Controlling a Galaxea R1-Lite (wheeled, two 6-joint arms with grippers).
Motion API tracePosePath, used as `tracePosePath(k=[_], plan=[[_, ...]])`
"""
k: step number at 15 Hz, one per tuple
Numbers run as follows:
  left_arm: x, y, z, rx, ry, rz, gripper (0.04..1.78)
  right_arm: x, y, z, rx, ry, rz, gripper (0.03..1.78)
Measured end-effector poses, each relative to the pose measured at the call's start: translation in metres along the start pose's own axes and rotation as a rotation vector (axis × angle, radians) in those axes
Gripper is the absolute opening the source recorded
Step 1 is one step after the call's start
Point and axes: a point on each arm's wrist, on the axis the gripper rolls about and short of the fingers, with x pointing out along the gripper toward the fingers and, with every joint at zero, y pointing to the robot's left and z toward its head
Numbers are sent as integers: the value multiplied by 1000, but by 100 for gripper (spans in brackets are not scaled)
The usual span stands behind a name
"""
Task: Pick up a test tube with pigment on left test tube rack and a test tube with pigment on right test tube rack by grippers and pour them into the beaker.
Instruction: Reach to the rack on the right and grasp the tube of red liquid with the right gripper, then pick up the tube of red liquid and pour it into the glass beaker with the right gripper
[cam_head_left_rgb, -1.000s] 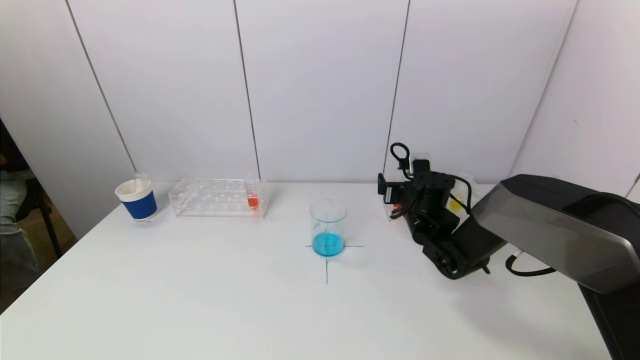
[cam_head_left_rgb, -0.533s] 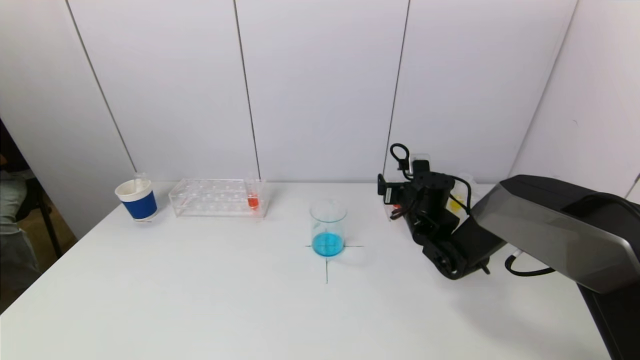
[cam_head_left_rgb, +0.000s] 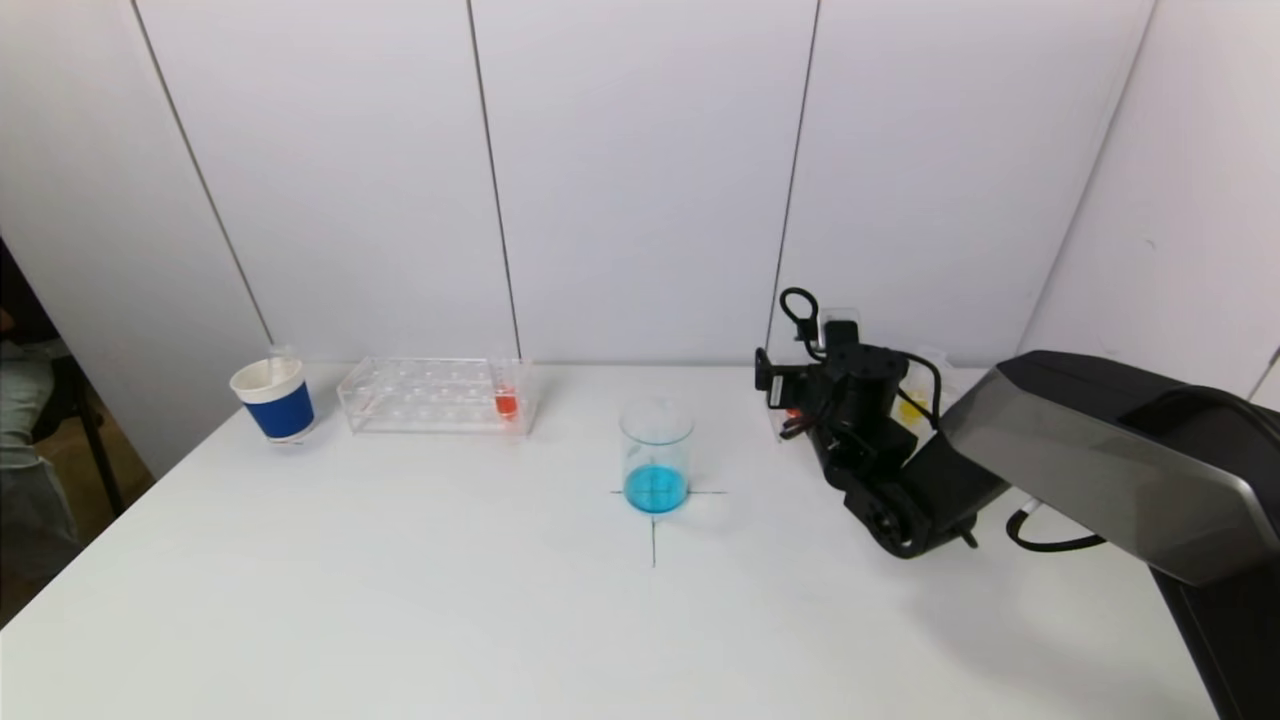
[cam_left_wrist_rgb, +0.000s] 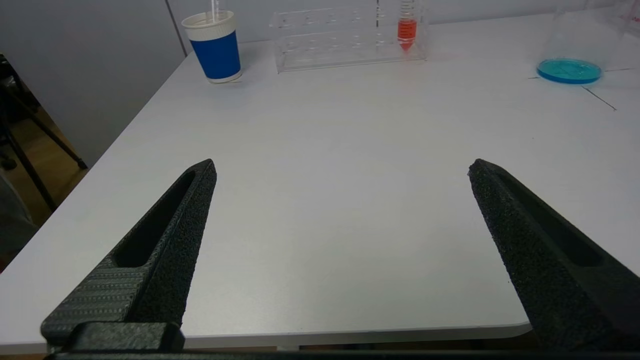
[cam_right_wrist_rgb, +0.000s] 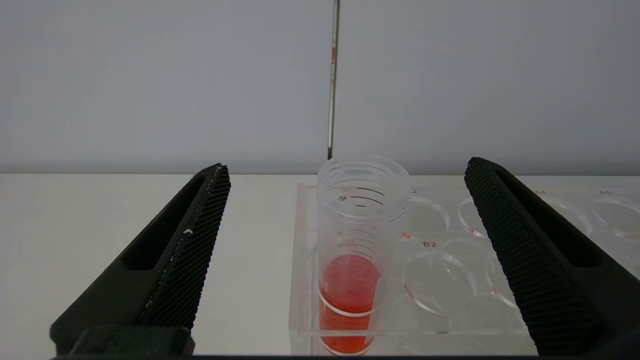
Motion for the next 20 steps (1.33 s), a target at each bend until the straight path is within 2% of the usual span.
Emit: tracePosePath(k=[4, 6, 9, 12, 13, 14, 20], plan=[[0, 0, 0, 0, 0, 0, 176, 1, -1, -1, 0, 0, -4, 170], [0, 0, 0, 0, 0, 0, 176, 2, -2, -1, -1, 1, -6, 160], [0, 0, 0, 0, 0, 0, 176, 2, -2, -1, -1, 1, -5, 126], [0, 0, 0, 0, 0, -1, 176, 2, -2, -1, -1, 0, -5, 71], [0, 0, 0, 0, 0, 0, 176, 2, -2, -1, -1, 0, -5, 56], [0, 0, 0, 0, 0, -1, 176, 2, -2, -1, -1, 0, -5, 49], [0, 0, 0, 0, 0, 0, 176, 2, -2, -1, -1, 0, -7, 47]])
